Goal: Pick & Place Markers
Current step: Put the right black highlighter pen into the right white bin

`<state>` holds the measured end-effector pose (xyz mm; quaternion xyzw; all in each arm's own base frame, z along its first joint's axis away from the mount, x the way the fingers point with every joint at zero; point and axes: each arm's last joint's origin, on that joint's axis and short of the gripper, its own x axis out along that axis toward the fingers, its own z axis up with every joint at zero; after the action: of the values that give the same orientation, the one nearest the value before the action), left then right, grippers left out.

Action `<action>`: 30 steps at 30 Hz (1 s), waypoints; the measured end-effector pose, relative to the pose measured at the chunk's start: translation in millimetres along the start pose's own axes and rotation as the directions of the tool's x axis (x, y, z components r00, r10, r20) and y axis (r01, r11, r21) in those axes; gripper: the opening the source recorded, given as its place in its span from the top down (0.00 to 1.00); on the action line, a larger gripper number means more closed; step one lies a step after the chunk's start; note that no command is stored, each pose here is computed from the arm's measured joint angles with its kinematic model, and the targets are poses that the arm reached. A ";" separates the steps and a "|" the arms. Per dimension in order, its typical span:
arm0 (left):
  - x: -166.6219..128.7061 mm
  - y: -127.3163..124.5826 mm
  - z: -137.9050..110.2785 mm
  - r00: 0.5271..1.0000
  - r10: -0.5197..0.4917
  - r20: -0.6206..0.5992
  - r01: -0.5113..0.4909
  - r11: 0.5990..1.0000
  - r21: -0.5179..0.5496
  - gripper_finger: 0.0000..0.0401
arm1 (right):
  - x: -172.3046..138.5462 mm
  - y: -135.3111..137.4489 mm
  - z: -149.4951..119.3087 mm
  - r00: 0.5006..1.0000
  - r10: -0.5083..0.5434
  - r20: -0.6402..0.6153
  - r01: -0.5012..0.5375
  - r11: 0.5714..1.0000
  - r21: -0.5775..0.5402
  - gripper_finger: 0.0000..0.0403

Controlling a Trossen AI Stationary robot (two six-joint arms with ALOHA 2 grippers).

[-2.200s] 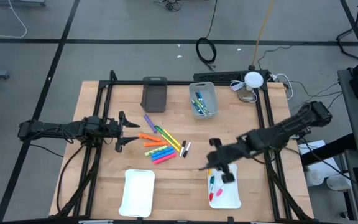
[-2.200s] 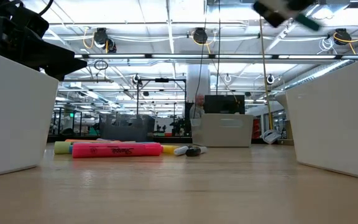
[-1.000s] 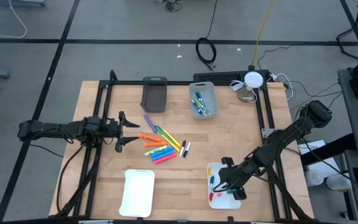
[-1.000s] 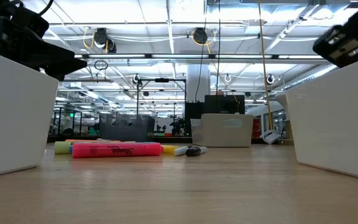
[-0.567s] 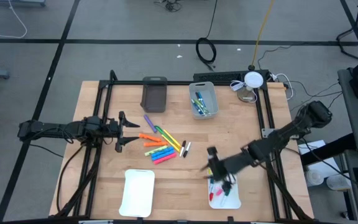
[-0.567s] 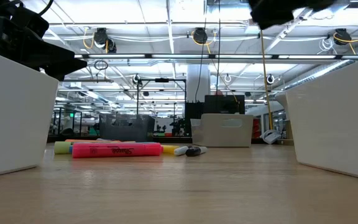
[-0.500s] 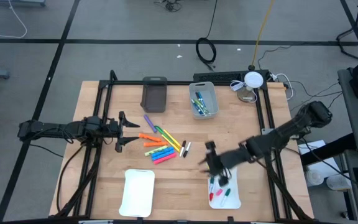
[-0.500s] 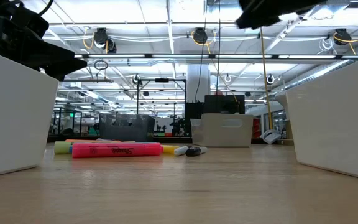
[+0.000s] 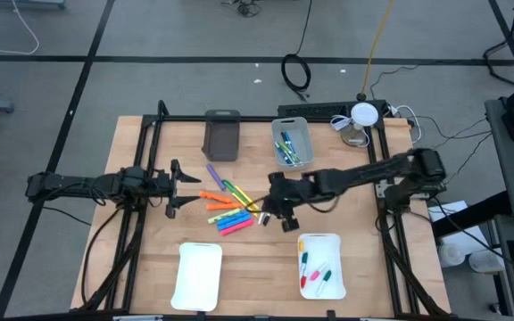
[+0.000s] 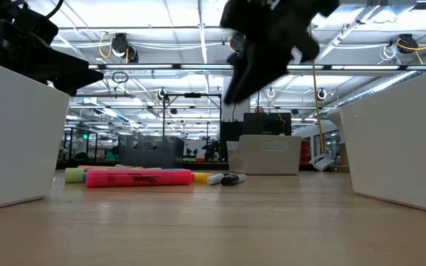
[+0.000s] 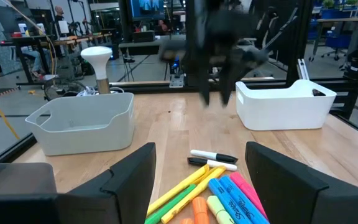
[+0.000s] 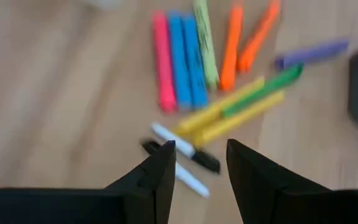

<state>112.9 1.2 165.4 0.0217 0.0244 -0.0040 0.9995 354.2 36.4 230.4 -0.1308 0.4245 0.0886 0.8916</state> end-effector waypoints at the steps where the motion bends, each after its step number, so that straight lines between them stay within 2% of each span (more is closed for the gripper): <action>1: 0.0 0.0 0.0 1.000 0.000 0.000 0.000 1.000 0.000 0.37 | 8.9 -2.5 -3.9 1.000 0.010 -0.026 -0.010 1.000 -0.006 0.67; 6: 0.0 0.0 0.0 1.000 0.000 0.000 0.000 1.000 0.000 0.38 | 48.4 -5.7 -21.5 0.990 0.039 -0.135 -0.046 0.998 -0.048 0.67; 15: 0.0 0.0 0.0 1.000 0.000 0.000 0.000 1.000 0.000 0.37 | 87.1 -10.6 -42.2 0.974 0.052 -0.222 -0.072 0.994 -0.080 0.67; 25: 0.0 0.0 0.0 1.000 0.000 0.000 0.000 1.000 0.000 0.37 | 93.8 -14.6 -48.4 0.967 0.100 -0.236 -0.105 0.994 -0.009 0.68; 30: 0.0 0.0 0.1 1.000 0.000 0.001 0.000 1.000 0.000 0.38 | 93.5 -10.7 -49.8 0.960 0.110 -0.256 -0.111 0.994 0.011 0.77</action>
<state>112.9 1.3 165.5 0.0217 0.0242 -0.0038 0.9995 378.9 15.2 129.0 -0.1190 0.5426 0.1212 0.8226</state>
